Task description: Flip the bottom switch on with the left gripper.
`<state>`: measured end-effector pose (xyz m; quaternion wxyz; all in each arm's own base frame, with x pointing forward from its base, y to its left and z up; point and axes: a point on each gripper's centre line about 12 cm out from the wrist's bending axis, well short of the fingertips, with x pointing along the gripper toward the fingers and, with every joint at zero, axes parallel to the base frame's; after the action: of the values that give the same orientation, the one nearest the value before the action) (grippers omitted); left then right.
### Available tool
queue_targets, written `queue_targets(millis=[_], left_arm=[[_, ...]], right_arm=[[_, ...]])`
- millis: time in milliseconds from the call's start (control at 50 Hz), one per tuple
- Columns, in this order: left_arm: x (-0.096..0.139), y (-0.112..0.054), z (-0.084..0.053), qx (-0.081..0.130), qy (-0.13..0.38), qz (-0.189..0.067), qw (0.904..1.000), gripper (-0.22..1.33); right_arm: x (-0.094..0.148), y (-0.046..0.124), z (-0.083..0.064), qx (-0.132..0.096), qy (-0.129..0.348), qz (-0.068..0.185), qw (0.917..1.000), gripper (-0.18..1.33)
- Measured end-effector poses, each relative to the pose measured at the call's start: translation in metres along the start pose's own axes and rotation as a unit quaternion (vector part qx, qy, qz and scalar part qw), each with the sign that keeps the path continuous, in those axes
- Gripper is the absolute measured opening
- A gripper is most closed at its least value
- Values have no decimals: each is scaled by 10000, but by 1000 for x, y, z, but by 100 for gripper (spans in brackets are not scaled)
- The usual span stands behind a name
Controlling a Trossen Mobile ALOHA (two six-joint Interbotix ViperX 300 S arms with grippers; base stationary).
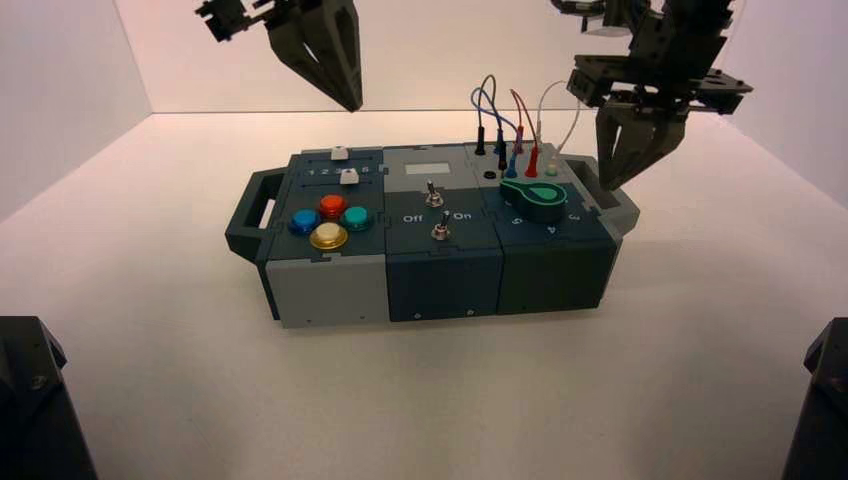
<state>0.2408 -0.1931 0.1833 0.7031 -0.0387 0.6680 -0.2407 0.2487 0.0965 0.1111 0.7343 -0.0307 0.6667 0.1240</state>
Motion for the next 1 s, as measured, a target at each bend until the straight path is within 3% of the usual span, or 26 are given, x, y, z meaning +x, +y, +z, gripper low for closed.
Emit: queue_targets(millis=[260, 520, 1000], left_arm=[[13, -7, -3, -53, 163, 9, 9999, -17], [23, -4, 1, -111, 155, 60, 9998, -16], [29, -2, 4, -153, 84, 78, 9998, -17]], right_arm=[[12, -2, 1, 24, 82, -27, 10000, -14], [30, -4, 3, 53, 185, -75, 9998, -15], [35, -5, 12, 107, 121, -78, 9998, -15]])
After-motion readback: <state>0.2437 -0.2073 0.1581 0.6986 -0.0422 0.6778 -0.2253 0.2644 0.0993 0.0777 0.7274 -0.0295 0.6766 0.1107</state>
